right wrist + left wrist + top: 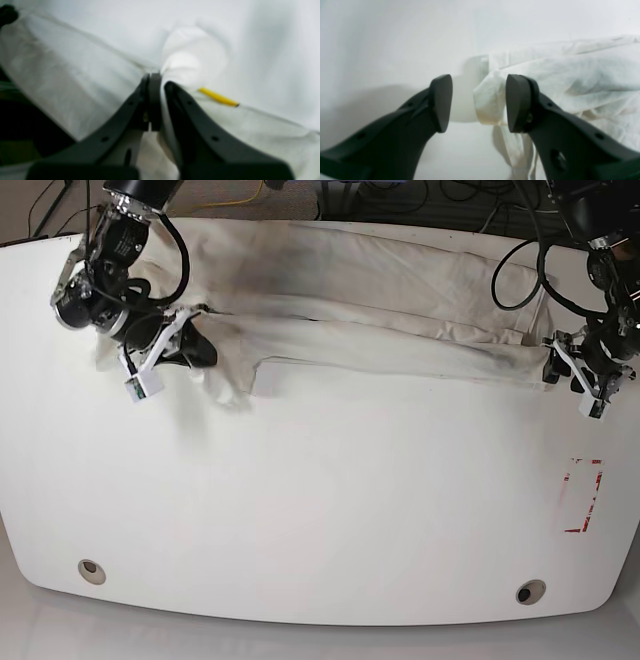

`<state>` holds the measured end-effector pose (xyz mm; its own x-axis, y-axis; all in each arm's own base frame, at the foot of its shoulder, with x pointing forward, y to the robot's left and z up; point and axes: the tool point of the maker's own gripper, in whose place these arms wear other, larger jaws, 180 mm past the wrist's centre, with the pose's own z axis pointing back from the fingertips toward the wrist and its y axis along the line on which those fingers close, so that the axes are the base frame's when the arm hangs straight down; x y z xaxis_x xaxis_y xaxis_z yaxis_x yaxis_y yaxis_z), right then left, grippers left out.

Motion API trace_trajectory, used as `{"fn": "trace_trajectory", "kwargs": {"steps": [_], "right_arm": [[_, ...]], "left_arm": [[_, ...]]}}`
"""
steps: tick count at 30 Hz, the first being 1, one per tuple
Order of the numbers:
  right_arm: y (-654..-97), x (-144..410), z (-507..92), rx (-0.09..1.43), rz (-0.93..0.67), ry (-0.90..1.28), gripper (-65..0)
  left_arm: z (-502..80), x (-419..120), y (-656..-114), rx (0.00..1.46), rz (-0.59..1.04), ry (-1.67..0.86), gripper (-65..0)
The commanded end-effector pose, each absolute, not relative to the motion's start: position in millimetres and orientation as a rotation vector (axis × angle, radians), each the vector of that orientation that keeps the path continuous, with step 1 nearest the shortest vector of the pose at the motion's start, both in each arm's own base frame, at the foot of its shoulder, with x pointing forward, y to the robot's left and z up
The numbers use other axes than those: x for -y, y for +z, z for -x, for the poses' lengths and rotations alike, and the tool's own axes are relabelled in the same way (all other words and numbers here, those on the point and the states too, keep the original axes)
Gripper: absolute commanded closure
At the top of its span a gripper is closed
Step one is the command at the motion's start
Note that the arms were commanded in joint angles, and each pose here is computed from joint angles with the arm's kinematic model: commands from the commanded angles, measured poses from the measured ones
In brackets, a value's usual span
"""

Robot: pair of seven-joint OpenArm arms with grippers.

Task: Layout the t-shirt on the table in an organized manner, then fold the t-shirt properly
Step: 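Pinch the side edge with the right gripper and fold it inward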

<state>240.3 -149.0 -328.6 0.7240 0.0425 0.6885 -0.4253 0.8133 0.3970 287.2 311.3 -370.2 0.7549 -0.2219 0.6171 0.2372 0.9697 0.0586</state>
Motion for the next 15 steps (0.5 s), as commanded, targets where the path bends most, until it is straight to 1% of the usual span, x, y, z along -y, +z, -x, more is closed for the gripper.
{"fn": "trace_trajectory", "kwargs": {"steps": [1, 6, 12, 15], "right_arm": [[-316, 144, -236, 0.762, -0.624, 0.291, 0.0], [-312, 142, -218, 0.749, -0.698, 0.294, 0.0], [-314, 139, -202, 0.711, -0.738, 0.315, -0.3], [-317, 139, -195, 0.675, -0.744, 0.341, -3.0]], "left_arm": [[-297, -315, -356, 0.719, 0.013, -0.257, -31.9], [-297, -315, -356, 0.719, 0.013, -0.257, -31.9], [-297, -315, -356, 0.72, 0.013, -0.257, -31.9], [-298, -315, -355, 0.721, 0.013, -0.259, -31.9]]}}
